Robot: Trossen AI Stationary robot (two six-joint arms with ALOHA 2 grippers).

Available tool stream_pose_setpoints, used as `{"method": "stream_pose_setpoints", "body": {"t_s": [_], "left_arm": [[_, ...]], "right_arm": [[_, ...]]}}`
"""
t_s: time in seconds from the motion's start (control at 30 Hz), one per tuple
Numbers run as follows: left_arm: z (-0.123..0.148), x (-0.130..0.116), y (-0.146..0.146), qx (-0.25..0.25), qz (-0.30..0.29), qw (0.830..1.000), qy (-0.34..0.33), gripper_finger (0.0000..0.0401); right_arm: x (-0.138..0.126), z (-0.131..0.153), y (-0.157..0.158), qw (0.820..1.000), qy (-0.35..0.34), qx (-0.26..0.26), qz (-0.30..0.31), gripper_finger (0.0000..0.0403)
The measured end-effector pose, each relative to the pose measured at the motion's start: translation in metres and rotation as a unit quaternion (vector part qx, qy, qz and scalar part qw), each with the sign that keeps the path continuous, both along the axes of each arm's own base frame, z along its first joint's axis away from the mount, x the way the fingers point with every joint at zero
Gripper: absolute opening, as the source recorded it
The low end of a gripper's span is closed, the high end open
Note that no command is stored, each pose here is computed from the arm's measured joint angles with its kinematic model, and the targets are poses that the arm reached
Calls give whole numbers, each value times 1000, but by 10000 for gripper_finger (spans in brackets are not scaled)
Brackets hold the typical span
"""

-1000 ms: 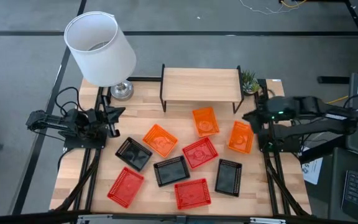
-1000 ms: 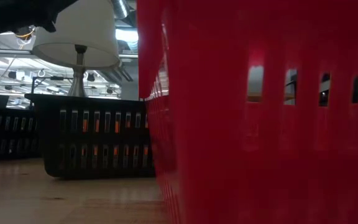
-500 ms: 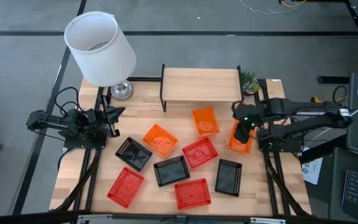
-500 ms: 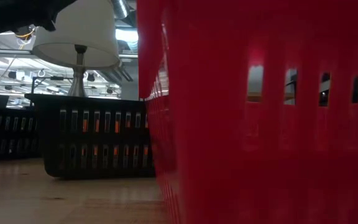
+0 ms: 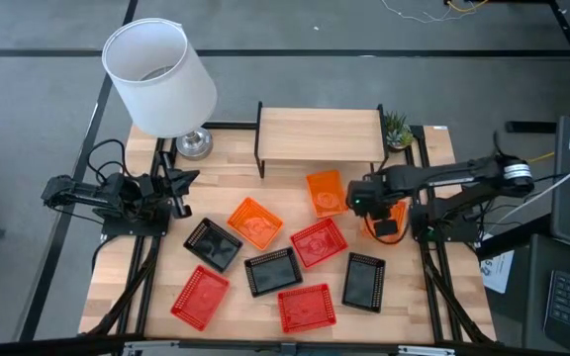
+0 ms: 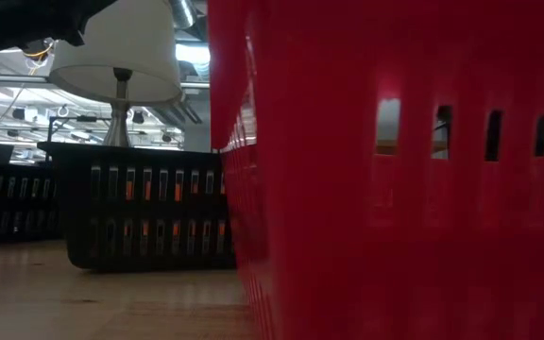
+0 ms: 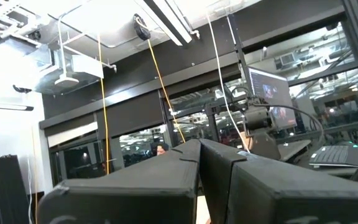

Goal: Stack baskets on shelf by color
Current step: Put the right orange bin on the shelf

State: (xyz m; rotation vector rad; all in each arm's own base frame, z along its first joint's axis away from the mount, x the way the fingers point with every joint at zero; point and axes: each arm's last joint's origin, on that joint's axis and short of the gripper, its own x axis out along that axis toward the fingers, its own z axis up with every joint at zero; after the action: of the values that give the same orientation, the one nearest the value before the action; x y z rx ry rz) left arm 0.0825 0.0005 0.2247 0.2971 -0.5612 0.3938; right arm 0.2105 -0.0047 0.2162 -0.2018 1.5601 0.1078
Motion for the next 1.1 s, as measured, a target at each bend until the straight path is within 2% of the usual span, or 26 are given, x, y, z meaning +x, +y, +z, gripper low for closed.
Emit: {"method": "stream_pose_setpoints", "body": {"t_s": [0.1,0.33,0.77,1.1], "left_arm": [[0,0,0,0,0,1000,0,0],[0,0,0,-1,0,1000,0,0],[-1,0,0,0,-1,1000,3,0],[-1,1,0,0,-1,1000,8,0]], "right_arm": [[5,-9,0,999,26,-2,36,96],[12,-21,-4,994,60,-54,75,96],[20,-33,-2,980,77,-34,181,96],[27,-45,1,981,82,14,173,96]]}}
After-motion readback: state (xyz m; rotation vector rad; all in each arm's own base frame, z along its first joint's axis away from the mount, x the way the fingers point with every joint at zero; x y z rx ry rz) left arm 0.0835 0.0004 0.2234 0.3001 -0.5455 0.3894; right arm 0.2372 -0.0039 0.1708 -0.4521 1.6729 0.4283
